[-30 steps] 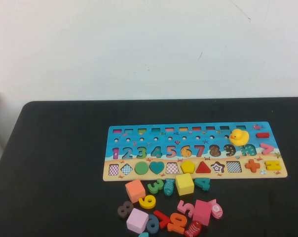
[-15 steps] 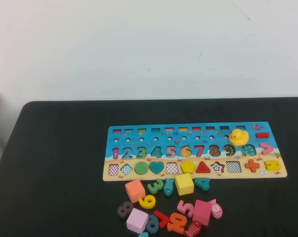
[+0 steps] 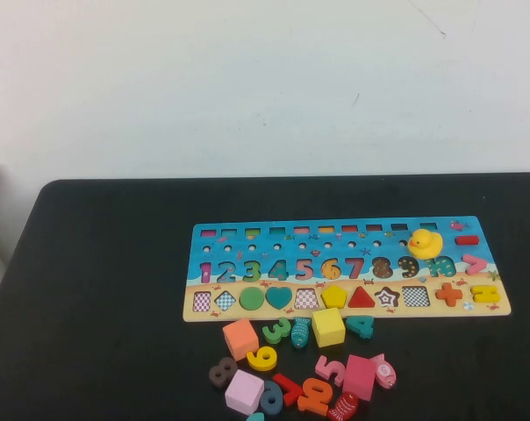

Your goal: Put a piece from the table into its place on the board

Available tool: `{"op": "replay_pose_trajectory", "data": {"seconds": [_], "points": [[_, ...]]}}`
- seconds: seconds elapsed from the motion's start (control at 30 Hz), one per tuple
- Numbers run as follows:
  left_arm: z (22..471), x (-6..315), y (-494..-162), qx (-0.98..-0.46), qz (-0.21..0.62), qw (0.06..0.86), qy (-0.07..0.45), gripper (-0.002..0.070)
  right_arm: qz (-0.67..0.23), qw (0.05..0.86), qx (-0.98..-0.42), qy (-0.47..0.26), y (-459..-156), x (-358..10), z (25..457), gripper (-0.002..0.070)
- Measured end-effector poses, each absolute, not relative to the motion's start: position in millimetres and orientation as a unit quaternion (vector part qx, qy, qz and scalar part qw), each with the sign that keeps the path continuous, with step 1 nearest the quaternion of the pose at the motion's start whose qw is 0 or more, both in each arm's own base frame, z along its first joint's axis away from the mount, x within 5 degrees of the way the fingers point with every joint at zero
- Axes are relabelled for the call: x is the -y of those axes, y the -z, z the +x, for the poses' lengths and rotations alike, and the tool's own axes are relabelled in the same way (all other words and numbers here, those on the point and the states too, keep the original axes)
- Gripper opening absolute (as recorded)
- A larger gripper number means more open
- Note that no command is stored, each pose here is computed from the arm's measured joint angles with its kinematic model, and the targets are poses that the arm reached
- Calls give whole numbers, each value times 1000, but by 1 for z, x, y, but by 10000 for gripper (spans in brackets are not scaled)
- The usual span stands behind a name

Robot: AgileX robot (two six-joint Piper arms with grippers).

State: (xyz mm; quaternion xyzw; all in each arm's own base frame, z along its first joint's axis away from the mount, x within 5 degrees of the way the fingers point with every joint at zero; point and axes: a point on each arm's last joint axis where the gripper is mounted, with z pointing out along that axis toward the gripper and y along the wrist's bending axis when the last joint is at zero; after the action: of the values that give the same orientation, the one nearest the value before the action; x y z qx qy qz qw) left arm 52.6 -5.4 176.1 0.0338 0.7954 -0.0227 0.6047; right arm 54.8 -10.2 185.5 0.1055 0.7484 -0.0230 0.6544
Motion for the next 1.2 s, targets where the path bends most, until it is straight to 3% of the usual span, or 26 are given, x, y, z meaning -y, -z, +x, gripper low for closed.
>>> {"op": "replay_pose_trajectory", "data": {"seconds": [0.4,0.67,1.2], "points": [[53,5,-176,-796,34,605,23,-1,91,643,-759,35,-183,10,54,19],[53,5,-176,-796,34,604,23,-1,94,586,-805,-23,-170,4,52,19],[53,5,-176,-796,35,604,22,-2,92,581,-808,-25,-169,3,52,19]]}}
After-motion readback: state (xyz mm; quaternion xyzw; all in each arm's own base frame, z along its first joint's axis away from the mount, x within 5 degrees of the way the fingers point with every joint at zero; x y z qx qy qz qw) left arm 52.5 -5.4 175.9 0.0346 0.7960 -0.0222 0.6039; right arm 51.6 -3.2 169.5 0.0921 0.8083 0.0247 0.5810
